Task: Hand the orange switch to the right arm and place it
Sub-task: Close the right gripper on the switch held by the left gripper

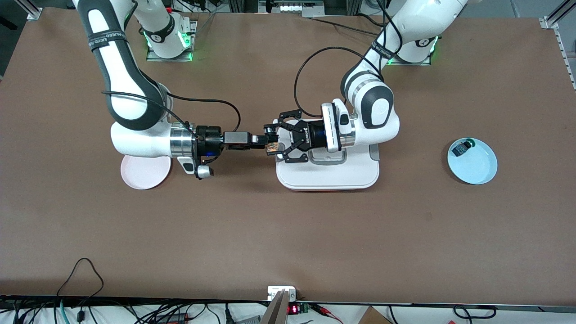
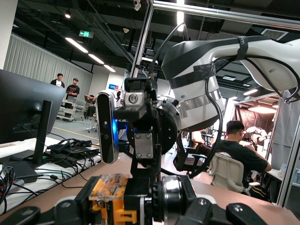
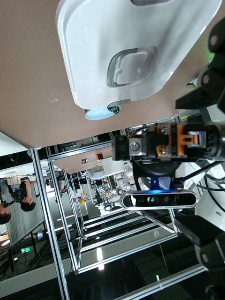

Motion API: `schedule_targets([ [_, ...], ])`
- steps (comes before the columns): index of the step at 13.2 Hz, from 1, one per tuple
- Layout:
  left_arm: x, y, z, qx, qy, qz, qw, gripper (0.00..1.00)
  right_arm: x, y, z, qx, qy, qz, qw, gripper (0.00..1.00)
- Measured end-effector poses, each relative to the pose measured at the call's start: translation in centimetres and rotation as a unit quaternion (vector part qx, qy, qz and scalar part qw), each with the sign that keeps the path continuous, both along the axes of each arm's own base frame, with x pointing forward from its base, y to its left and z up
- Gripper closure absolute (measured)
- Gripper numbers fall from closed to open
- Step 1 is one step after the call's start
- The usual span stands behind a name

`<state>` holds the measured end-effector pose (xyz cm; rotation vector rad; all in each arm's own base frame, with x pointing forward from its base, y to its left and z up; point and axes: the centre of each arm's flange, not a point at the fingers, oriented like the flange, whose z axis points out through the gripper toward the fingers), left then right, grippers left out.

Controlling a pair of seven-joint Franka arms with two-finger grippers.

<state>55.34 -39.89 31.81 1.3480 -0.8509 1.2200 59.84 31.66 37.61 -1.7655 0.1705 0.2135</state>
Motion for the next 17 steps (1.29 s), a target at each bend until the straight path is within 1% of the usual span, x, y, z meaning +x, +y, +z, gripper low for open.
schedule_targets([
  [1, 0.0, 0.0, 0.0, 0.0, 0.0, 0.0, 1.0, 0.28, -0.1, 0.3, -0.1, -0.002, -0.002, 0.0, 1.0, 0.0],
  [4, 0.0, 0.0, 0.0, 0.0, -0.001, 0.0, 1.0, 0.28, -0.5, 1.0, -0.2, -0.005, -0.006, 0.003, 1.0, 0.05],
  [5, 0.0, 0.0, 0.0, 0.0, -0.001, 0.0, 1.0, 0.28, -0.6, 1.3, -0.3, -0.004, -0.005, 0.0, 1.0, 0.12],
  [6, 0.0, 0.0, 0.0, 0.0, -0.001, 0.0, 1.0, 0.28, -0.8, 1.7, -0.3, 0.001, -0.006, -0.004, 1.0, 0.13],
  [7, 0.0, 0.0, 0.0, 0.0, -0.001, 0.0, 1.0, 0.28, -1.1, 2.1, -0.5, 0.005, -0.007, -0.007, 1.0, 0.19],
  [11, 0.0, 0.0, 0.0, 0.0, -0.001, 0.001, 1.0, 0.28, -1.7, 2.7, -1.1, 0.006, -0.009, -0.007, 1.0, 0.23],
  [13, 0.0, 0.1, 0.0, 0.0, -0.001, 0.001, 1.0, 0.28, -1.6, 2.6, -1.1, 0.006, -0.009, -0.008, 1.0, 0.27],
  [14, 0.0, 0.1, 0.0, 0.0, -0.001, 0.001, 1.0, 0.28, -1.6, 2.6, -1.1, 0.006, -0.009, -0.008, 1.0, 0.34],
  [17, 0.0, 0.1, 0.0, 0.0, -0.001, 0.001, 1.0, 0.28, -1.6, 2.5, -1.2, 0.005, -0.008, -0.009, 1.0, 0.37],
])
